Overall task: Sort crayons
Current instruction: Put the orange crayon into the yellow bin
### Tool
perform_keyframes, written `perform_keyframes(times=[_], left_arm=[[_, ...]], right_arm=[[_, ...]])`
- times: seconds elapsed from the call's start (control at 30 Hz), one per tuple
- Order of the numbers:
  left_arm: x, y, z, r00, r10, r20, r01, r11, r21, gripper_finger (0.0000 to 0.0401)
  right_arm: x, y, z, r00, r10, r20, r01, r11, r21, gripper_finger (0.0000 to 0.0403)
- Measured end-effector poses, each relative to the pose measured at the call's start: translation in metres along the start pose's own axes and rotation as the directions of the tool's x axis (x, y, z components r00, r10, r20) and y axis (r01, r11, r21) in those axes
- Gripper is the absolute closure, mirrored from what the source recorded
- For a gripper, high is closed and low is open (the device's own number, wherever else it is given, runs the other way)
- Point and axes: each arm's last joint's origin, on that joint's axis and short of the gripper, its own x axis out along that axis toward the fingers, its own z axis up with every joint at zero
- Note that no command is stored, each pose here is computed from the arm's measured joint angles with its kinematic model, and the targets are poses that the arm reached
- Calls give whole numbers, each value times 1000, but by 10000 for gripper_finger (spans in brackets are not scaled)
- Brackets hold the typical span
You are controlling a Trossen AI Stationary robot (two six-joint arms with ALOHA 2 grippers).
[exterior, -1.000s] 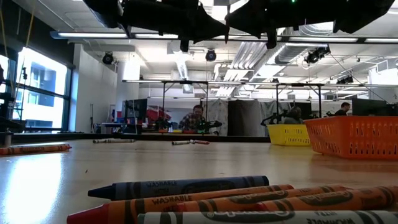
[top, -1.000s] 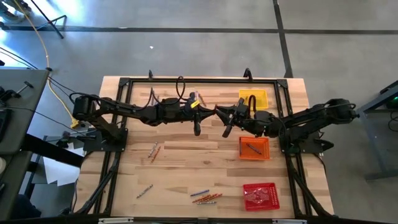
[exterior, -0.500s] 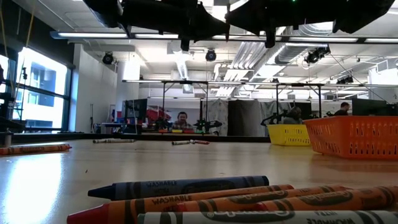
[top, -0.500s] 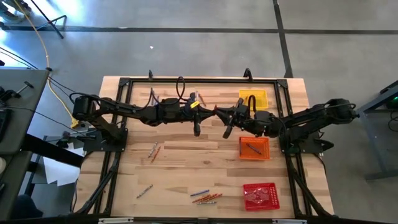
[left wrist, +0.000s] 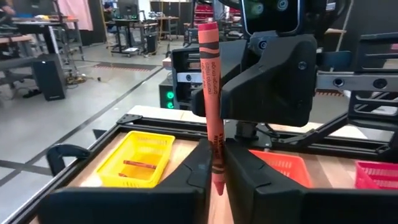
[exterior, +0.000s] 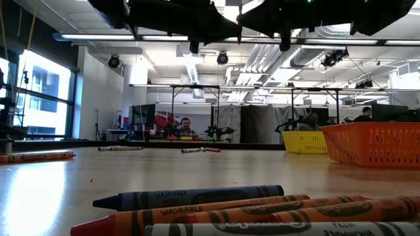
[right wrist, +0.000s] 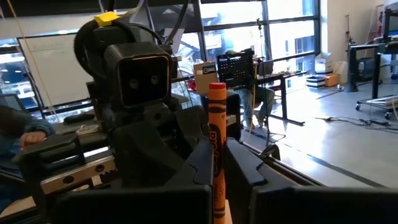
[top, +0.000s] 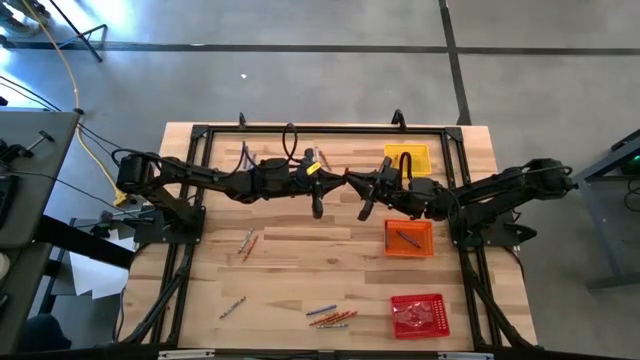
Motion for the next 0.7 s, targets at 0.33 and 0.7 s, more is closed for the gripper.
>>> perform_keyframes(times=[0.33, 0.7], left_arm=[[0, 0, -2, 1000, 14, -18, -13, 1000, 21, 288], [0, 0, -3, 999, 14, -36, -14, 1000, 16, 274]], right_arm=[[-10, -29, 6, 939, -325, -116, 314, 944, -103, 402], [-49, -125, 4, 578, -694, -428, 688, 698, -202, 402]])
